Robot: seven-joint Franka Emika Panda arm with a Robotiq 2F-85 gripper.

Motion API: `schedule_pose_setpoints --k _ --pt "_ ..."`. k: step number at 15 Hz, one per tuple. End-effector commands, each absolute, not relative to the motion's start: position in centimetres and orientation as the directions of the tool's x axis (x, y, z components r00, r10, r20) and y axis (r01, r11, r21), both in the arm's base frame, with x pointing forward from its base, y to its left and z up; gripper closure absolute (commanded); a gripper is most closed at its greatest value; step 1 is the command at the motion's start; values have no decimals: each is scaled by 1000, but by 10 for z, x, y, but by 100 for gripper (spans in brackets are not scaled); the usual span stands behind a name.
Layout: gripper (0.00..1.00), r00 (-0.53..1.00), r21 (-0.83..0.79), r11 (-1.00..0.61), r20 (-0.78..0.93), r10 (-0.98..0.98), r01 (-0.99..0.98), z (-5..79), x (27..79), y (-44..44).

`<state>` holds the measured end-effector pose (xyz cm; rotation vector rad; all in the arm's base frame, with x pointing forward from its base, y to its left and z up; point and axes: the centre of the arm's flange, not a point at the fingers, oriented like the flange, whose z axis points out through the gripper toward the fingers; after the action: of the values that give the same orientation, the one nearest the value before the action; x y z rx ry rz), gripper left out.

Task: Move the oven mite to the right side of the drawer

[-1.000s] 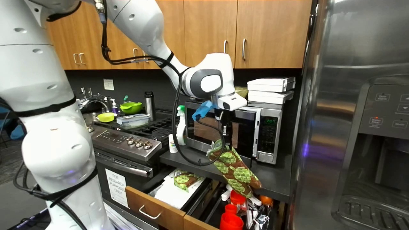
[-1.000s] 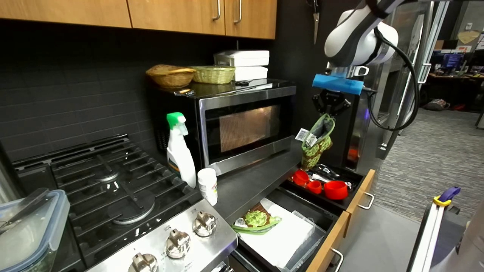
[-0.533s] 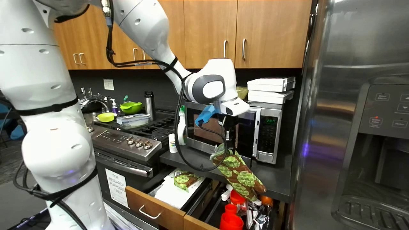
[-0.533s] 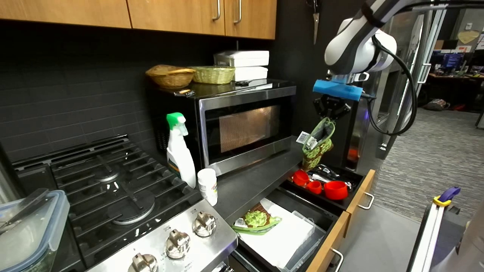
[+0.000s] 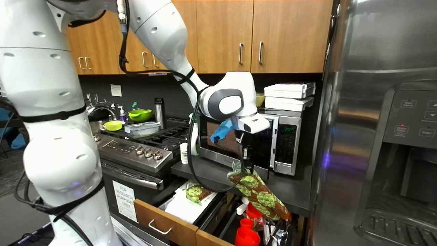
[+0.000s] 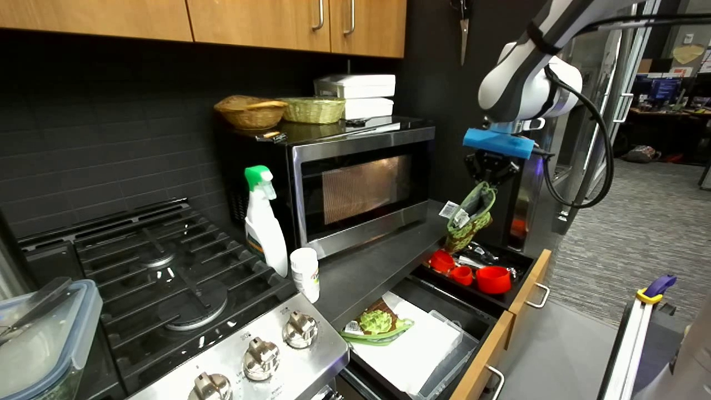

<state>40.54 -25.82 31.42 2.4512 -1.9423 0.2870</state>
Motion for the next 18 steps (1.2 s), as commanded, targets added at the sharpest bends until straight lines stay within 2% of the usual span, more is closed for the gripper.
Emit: schedule_pose_setpoints --k 1,18 --pt "96 200 -106 -215 133 -971 -971 301 399 -257" --pt "96 165 -17 -165 37 -986 -986 253 363 -243"
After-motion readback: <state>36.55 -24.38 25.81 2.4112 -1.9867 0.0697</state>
